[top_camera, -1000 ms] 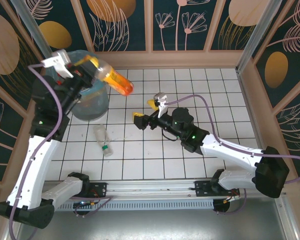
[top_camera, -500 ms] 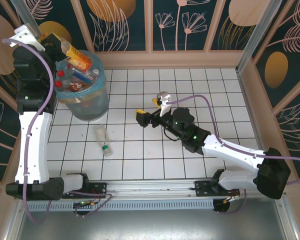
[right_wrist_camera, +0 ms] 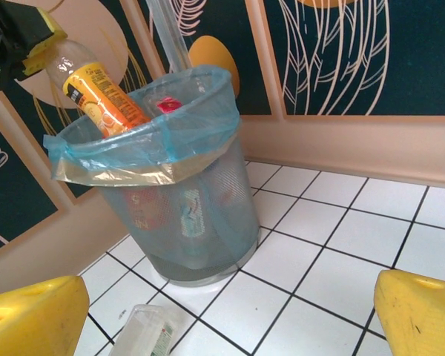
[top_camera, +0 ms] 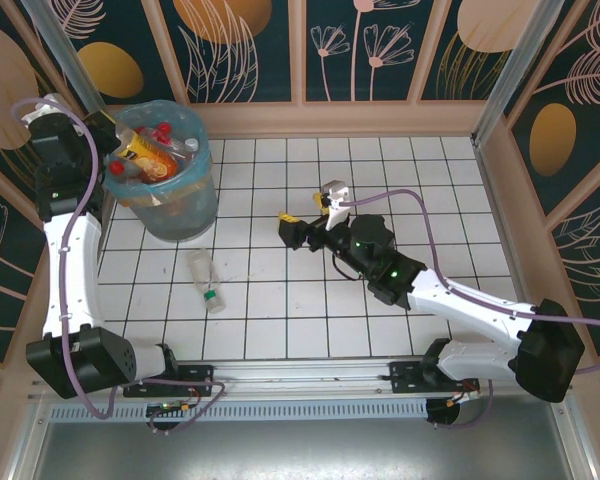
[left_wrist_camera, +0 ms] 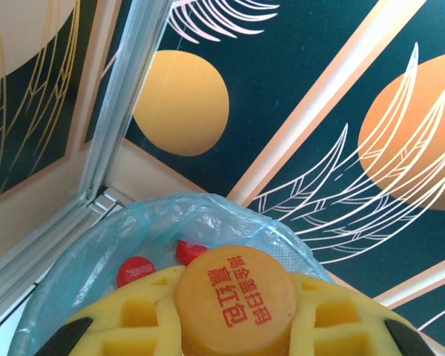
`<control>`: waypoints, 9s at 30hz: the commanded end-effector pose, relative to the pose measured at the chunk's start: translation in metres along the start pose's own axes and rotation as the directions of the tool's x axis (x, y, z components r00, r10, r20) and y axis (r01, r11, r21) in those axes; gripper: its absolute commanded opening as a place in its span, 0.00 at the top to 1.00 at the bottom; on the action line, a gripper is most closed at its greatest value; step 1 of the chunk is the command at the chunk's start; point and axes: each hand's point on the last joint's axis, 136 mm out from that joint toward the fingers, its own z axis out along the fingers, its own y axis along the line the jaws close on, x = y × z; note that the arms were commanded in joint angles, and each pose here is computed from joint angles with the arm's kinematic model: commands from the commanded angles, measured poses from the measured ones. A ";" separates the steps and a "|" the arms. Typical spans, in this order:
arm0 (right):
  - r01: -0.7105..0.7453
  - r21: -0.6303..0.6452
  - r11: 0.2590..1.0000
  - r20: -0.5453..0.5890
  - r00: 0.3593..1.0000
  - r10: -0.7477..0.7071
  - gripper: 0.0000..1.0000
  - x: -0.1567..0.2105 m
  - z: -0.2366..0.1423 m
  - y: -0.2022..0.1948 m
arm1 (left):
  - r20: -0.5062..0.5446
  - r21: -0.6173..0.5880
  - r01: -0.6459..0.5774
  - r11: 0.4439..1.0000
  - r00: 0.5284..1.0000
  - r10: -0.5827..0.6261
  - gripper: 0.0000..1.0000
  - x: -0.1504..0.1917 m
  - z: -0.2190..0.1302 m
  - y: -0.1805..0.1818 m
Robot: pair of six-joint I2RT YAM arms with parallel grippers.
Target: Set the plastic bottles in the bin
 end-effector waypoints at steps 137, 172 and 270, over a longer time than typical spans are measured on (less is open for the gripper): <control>0.171 -0.082 0.982 0.155 0.975 -0.157 0.46 -0.059 -0.028 0.041 | -0.278 0.941 0.148 0.304 0.850 0.447 0.13 0.188 -0.214 -0.289; 0.141 0.063 0.988 0.198 0.969 -0.151 0.01 -0.067 -0.043 0.020 | -0.011 0.713 -0.198 0.673 0.956 0.292 0.64 0.073 -0.169 -0.292; -0.061 -0.123 0.991 -0.244 0.969 0.029 0.01 0.061 0.066 0.117 | -0.408 0.080 -0.004 0.997 0.912 0.036 0.63 0.150 0.098 -0.041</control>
